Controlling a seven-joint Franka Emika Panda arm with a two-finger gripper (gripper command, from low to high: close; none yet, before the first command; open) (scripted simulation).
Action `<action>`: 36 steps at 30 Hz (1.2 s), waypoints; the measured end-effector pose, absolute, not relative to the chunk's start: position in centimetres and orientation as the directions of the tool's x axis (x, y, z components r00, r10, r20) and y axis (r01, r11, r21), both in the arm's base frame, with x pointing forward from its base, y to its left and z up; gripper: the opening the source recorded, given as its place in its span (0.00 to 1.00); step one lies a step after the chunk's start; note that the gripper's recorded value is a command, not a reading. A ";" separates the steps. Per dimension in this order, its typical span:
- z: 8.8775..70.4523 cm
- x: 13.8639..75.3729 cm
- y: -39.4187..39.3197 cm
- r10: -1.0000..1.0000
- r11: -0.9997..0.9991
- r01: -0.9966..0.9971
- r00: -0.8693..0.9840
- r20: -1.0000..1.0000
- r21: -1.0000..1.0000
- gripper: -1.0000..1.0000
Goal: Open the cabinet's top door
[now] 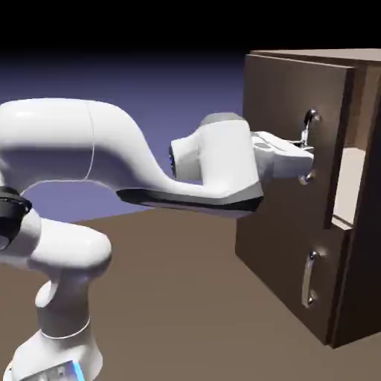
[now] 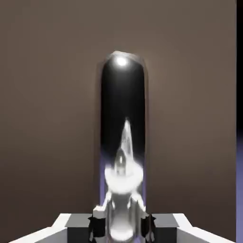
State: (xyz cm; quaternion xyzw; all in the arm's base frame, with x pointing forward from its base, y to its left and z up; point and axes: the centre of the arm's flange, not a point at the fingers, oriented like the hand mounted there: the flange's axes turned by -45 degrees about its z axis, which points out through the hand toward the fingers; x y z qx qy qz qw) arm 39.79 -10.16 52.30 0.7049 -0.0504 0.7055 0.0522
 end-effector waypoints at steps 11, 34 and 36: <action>52.3 32.3 -5.1 0.002 -0.939 -0.345 -0.001 1.000 0.002 0.00; 52.3 21.9 7.7 0.001 -0.743 -0.669 -0.001 1.000 0.000 0.00; 52.3 21.2 9.0 0.000 -0.720 -0.693 -0.001 1.000 0.000 0.00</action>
